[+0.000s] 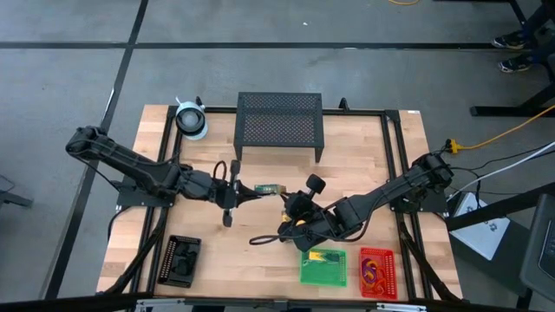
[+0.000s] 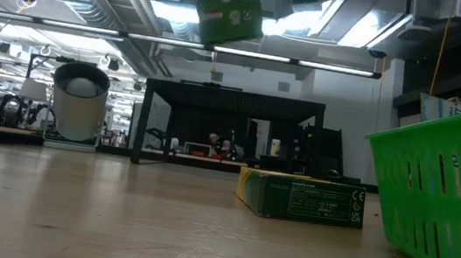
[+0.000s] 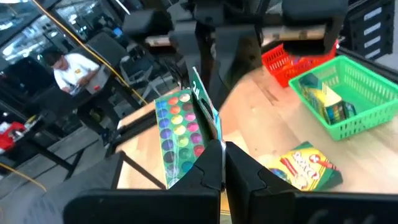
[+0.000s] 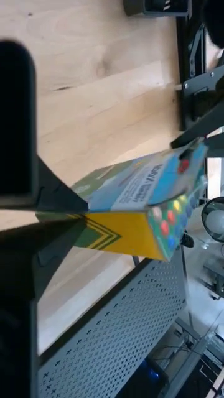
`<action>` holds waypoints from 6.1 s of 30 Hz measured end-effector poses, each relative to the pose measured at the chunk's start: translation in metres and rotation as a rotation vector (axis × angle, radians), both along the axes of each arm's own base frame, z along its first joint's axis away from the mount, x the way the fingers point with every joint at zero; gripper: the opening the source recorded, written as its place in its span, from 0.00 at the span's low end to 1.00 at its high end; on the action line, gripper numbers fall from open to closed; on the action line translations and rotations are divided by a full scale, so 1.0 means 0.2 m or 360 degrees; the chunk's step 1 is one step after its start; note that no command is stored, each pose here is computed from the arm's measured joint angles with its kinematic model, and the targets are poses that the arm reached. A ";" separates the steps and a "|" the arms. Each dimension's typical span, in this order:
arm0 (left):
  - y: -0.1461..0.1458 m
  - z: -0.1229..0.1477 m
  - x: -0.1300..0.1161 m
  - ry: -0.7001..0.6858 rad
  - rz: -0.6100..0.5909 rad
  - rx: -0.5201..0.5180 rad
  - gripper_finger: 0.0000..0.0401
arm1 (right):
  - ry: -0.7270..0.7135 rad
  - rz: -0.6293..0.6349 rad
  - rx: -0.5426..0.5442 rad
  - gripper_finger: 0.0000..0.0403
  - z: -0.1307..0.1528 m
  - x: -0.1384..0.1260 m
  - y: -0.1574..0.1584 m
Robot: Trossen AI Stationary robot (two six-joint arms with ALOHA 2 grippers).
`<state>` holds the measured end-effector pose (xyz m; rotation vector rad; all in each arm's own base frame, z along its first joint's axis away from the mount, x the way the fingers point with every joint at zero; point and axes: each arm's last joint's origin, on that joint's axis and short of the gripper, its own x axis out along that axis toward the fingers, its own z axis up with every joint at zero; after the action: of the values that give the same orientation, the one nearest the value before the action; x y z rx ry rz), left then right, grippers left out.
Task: Pick & Place Office Desk Supplies
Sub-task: Put the yellow green crayon box into the green bin
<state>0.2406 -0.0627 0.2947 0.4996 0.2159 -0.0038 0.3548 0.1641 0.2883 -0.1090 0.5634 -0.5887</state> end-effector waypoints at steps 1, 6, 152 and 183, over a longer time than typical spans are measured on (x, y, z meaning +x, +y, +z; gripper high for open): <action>0.00 -0.01 0.00 0.0021 0.0003 0.0003 0.00 | -0.0001 -0.0001 -0.0002 0.03 0.00 0.00 0.00; 0.03 -0.02 0.01 0.0038 0.0014 -0.0001 0.00 | 0.0015 -0.0008 0.0002 0.02 0.00 0.01 -0.03; 0.07 -0.21 -0.28 0.0243 0.0236 -0.0432 0.41 | 0.1246 0.0510 0.1118 0.26 -0.29 -0.25 0.47; 0.07 -0.21 -0.28 0.0235 0.0230 -0.0426 0.39 | 0.1482 0.0320 0.1093 0.26 -0.48 -0.31 0.37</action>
<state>0.1851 -0.0480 0.2537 0.2162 0.3898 0.0708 0.2936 0.2382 0.1927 0.2263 1.6084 -0.0878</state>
